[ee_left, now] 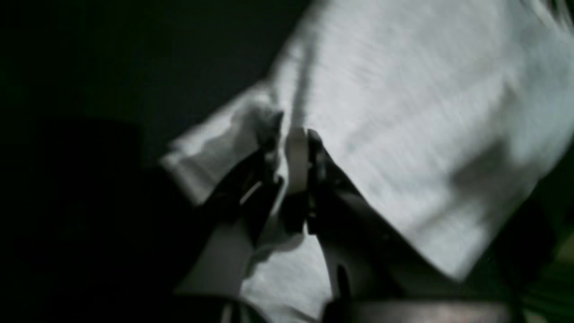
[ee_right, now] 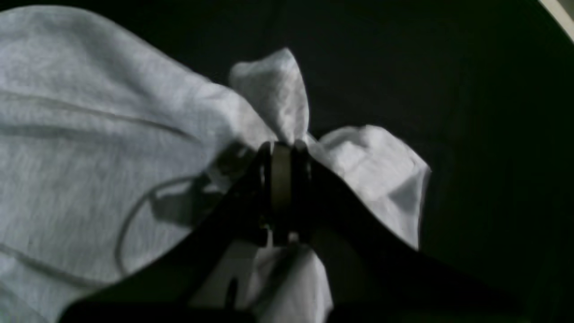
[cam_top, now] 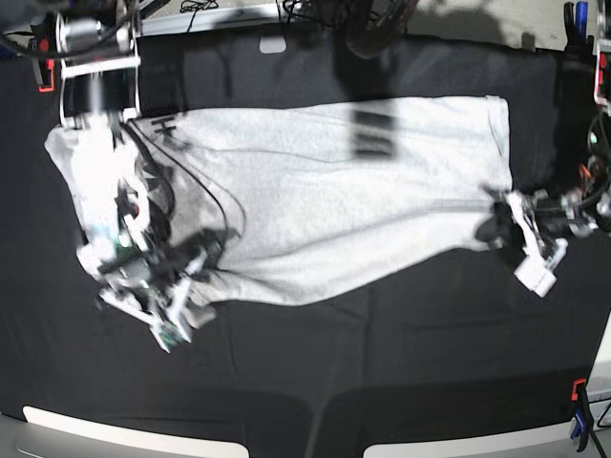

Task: Layout the t-shirt on the table in an organized manner, then fold the t-shirt properly
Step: 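Lay the hem over the shoulder edge with both grippers, folding lengthwise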

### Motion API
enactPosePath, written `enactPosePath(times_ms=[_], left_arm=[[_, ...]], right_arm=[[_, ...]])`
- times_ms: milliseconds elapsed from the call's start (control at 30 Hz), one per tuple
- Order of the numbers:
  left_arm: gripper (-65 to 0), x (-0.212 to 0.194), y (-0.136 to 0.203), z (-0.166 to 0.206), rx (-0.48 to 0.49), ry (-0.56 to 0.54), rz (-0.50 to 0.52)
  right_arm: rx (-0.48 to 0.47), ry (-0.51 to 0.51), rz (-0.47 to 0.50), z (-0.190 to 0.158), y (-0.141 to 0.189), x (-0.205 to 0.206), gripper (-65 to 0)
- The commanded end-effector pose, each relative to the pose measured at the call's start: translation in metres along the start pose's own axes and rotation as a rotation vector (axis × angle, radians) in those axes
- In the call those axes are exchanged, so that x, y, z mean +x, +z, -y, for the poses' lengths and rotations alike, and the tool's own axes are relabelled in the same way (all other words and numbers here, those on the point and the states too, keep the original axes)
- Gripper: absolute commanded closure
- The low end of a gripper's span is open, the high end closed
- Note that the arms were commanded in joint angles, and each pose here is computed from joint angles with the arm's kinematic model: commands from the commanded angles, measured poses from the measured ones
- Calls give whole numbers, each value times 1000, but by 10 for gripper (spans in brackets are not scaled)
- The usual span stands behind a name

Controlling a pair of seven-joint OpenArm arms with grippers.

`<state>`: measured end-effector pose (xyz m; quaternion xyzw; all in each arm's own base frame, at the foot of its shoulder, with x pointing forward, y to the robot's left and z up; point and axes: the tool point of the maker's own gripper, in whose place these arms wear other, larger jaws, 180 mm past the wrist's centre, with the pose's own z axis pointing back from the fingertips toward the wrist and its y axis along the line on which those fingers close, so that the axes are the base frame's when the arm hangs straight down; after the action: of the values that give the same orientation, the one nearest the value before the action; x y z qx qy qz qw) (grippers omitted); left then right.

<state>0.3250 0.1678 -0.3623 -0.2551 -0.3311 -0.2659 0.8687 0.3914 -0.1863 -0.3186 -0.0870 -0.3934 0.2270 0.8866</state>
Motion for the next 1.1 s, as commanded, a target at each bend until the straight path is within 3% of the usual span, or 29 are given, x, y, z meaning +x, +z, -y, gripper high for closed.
enactPosePath(times_ms=[0,200,333,600,933,967,1033,1067], left_arm=[[0,25,12,3,-1,-49,69],[0,35,38,36,5,-143,142],[0,27,57,31,61,-116,159],[0,-7,62,33,72,-51,112],[0,-19,61,33,71,-45,57],[-55,-23,60,33,71,-44,32],[-223,-34,60,32,72,-41,-28],[-270,-39,61,32,73,-40,-55]], right_arm=[[-29,2,65,13,13,14,0],[-109,-61,43,38,42,-23,0],[-116,-110,11,47,49,-50,0],[-95,-145,12,48,53,-61,0],[-93,-145,-5,48,53,-64,0],[-93,-145,-5,48,53,-64,0],[-88,-138,-5,47,53,-64,0],[-85,-133,-5,46,53,-64,0]])
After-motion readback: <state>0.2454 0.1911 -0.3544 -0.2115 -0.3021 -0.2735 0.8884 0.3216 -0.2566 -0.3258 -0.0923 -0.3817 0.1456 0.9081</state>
